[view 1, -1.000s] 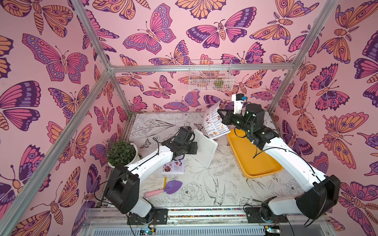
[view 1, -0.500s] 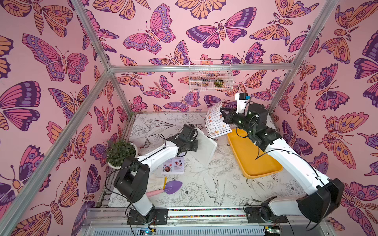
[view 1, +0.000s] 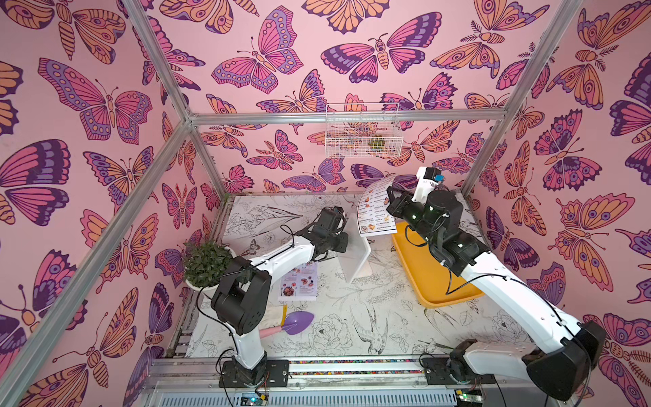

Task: Replace the menus in the menu holders
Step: Adjust the menu holder at the center of the board.

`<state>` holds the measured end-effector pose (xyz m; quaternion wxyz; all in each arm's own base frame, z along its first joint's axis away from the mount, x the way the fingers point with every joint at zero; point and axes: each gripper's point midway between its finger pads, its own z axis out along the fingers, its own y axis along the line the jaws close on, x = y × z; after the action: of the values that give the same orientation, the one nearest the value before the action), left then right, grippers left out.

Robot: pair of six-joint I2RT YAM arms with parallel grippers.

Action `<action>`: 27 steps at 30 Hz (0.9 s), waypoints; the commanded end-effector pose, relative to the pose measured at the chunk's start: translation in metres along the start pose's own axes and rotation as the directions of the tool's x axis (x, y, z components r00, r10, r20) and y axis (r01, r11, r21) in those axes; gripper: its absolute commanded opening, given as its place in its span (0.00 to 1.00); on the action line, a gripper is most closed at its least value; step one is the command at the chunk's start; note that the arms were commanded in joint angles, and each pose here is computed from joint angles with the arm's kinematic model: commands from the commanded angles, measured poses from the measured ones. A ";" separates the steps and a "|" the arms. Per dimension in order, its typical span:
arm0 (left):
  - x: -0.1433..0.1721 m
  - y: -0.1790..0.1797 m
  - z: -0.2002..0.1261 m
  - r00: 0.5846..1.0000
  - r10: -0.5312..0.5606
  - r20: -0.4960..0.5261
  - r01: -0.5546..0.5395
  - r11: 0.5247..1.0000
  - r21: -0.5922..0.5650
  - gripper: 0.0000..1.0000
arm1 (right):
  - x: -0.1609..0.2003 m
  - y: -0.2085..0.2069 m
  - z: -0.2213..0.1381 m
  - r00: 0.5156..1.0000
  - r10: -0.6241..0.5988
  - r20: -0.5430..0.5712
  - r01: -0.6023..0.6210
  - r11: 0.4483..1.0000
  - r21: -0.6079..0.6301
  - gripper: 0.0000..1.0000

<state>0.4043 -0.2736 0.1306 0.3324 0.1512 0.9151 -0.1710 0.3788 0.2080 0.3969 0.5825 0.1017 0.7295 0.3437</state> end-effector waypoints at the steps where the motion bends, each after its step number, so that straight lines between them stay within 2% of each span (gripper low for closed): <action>1: -0.007 0.010 -0.023 0.999 -0.012 0.046 0.013 1.000 -0.021 0.36 | -0.015 -0.009 0.005 0.992 0.066 0.112 -0.072 0.996 0.054 0.00; 11: 0.005 0.015 -0.045 0.995 -0.078 0.055 0.079 0.996 -0.031 0.36 | -0.012 -0.014 0.008 0.984 0.120 0.133 -0.132 0.988 0.086 0.00; 27: 0.004 0.011 -0.048 0.997 -0.061 0.053 0.063 0.997 -0.043 0.36 | -0.007 -0.022 -0.014 0.981 0.146 0.124 -0.159 0.982 0.102 0.00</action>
<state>0.3829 -0.2443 0.1576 0.3538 0.1123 0.9127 -0.1712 0.3801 0.1835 0.3899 0.5939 0.2032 0.7021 0.3362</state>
